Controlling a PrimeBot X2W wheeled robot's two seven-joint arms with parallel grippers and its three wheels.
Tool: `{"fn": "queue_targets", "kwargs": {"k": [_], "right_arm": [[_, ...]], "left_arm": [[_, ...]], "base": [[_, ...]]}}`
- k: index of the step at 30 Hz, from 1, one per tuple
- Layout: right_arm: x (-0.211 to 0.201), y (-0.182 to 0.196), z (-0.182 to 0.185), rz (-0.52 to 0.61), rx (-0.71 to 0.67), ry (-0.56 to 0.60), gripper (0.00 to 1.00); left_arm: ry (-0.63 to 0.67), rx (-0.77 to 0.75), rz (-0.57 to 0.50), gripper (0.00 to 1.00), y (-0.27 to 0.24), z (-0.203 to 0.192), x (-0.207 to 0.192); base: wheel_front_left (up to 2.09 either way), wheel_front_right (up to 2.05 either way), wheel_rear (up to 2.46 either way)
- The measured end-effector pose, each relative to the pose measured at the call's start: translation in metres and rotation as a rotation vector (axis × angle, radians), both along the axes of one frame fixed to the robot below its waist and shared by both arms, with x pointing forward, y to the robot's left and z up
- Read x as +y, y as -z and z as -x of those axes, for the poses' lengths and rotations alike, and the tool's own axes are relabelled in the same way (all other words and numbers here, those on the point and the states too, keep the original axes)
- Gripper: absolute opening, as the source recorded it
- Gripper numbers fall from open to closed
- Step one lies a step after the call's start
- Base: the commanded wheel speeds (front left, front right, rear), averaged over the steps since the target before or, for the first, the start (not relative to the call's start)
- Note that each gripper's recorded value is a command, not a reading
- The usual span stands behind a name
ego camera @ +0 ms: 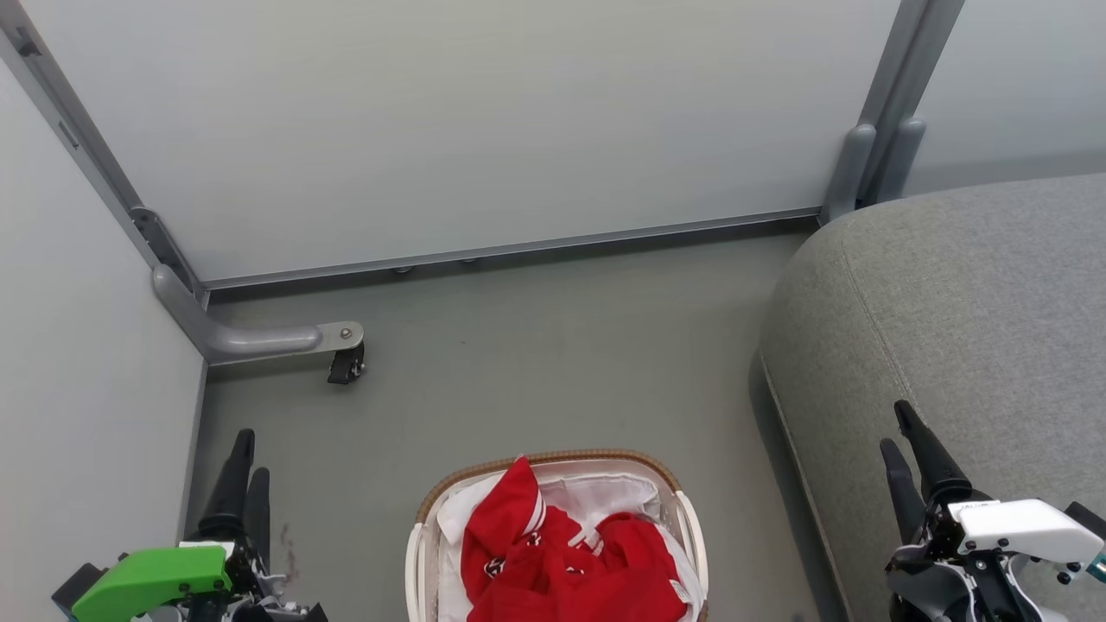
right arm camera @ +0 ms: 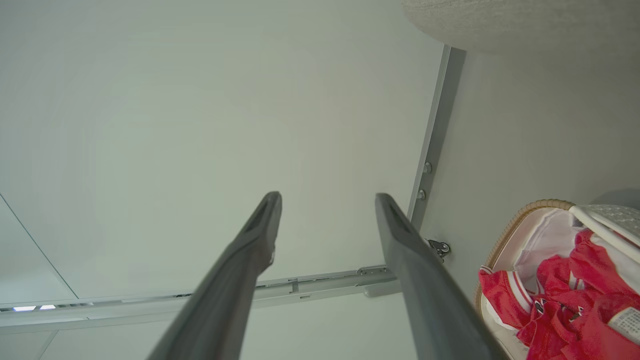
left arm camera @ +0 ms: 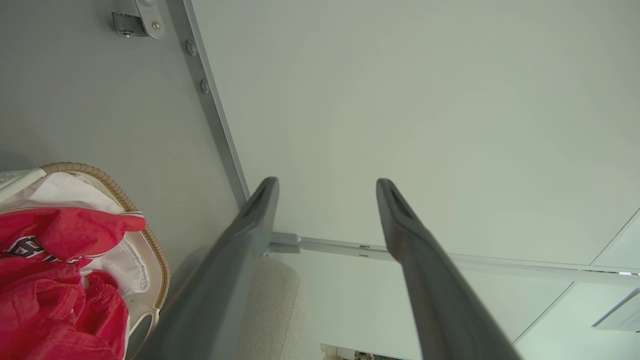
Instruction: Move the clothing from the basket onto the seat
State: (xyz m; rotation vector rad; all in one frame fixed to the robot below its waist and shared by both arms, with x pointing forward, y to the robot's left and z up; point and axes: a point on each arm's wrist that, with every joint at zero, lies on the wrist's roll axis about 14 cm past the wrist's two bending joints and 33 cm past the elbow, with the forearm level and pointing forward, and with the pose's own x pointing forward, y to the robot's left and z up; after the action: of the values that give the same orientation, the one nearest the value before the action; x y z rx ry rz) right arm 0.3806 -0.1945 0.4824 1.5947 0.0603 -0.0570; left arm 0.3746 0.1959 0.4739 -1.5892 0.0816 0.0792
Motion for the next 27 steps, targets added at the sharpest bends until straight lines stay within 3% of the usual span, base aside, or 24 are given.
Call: {"fn": "queue_targets", "kwargs": {"k": [15,27], "right_arm": [[-0.003,0.008,0.003,0.072,0.027,0.038,1.0],[-0.01,-0.007,0.0,0.348,-0.007,0.051,1.0]], "left_arm": [[0.021,0.012,-0.081,1.0,0.004,0.001,-0.016],[0.04,-0.056,-0.325,1.0,-0.019,-0.008,-0.021]], "base": [[0.0,0.0,0.0],[0.0,0.0,0.0]]}}
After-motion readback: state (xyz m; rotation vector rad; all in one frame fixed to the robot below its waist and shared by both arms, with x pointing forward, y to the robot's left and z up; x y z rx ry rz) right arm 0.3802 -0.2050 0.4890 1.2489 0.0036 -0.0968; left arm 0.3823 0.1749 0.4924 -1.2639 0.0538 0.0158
